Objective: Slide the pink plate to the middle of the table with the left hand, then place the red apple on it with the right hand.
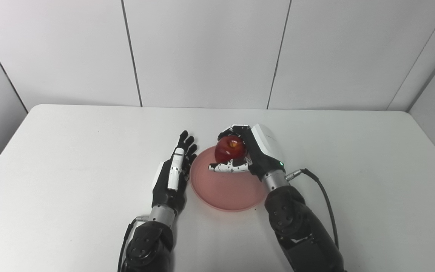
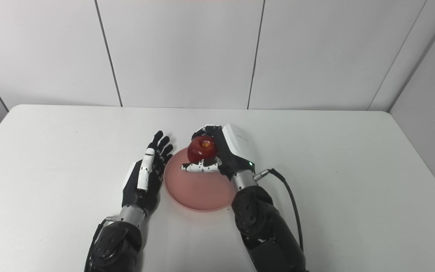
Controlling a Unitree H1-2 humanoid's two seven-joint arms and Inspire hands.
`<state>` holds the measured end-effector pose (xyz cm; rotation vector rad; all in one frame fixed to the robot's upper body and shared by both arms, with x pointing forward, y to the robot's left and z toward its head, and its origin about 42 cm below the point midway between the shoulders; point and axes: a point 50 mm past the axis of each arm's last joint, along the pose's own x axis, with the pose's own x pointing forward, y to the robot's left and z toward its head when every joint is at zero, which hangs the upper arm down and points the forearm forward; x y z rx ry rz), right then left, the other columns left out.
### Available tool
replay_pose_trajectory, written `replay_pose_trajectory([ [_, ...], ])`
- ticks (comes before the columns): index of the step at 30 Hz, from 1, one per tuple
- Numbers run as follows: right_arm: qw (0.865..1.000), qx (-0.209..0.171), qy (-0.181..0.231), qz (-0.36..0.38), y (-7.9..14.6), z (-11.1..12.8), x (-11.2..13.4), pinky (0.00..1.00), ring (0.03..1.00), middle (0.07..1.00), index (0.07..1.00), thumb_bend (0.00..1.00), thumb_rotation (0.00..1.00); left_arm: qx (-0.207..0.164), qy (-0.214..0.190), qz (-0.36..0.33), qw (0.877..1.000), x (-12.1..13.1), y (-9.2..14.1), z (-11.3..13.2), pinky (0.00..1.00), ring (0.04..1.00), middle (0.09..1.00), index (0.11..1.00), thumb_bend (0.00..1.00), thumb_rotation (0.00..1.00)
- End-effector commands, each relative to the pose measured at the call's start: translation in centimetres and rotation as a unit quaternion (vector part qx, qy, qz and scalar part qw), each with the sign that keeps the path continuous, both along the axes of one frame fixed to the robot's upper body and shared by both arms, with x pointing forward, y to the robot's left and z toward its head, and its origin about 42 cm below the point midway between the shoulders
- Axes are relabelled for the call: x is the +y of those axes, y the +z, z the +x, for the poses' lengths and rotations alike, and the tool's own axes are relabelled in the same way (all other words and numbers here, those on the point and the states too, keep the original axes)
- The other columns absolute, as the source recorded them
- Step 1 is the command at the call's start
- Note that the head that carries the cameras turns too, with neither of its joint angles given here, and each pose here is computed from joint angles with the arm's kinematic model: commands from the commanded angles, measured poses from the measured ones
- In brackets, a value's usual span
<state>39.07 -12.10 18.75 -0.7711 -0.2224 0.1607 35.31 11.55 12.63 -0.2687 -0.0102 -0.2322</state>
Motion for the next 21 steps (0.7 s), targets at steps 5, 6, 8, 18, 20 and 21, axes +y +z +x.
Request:
replay_pose_trajectory([
  [5,0.999,-0.029,0.02,0.007,-0.1,-0.2,0.4,0.27,0.35,0.445,0.484,0.52,0.13,0.02,0.007,0.0,1.0,-0.1,-0.9,-0.3,0.99,0.979,0.983,0.968,0.39,1.0],
  [6,0.999,-0.026,0.02,0.008,-0.4,-0.3,0.3,0.27,0.35,0.445,0.485,0.52,0.13,0.02,0.006,0.0,1.0,-0.1,-0.9,-0.3,0.99,0.979,0.983,0.967,0.39,1.0],
  [8,1.0,-0.022,0.018,0.009,-0.7,-0.4,0.3,0.27,0.353,0.447,0.485,0.52,0.13,0.02,0.005,0.001,1.0,-0.1,-0.9,-0.4,0.99,0.979,0.983,0.968,0.39,1.0],
  [18,1.0,-0.016,0.018,0.001,-1.7,-0.8,0.3,0.27,0.359,0.453,0.486,0.52,0.13,0.02,0.005,0.003,1.0,-0.1,-1.0,-0.3,0.98,0.978,0.98,0.964,0.39,1.0],
  [20,1.0,-0.018,0.018,-0.002,-1.8,-0.8,0.3,0.27,0.355,0.451,0.486,0.52,0.13,0.02,0.005,0.003,1.0,0.0,-1.1,-0.3,0.98,0.977,0.979,0.963,0.39,1.0],
  [21,1.0,-0.017,0.018,-0.002,-1.8,-0.8,0.3,0.27,0.36,0.453,0.486,0.52,0.13,0.021,0.004,0.003,1.0,0.0,-1.1,-0.3,0.98,0.978,0.98,0.964,0.4,1.0],
])
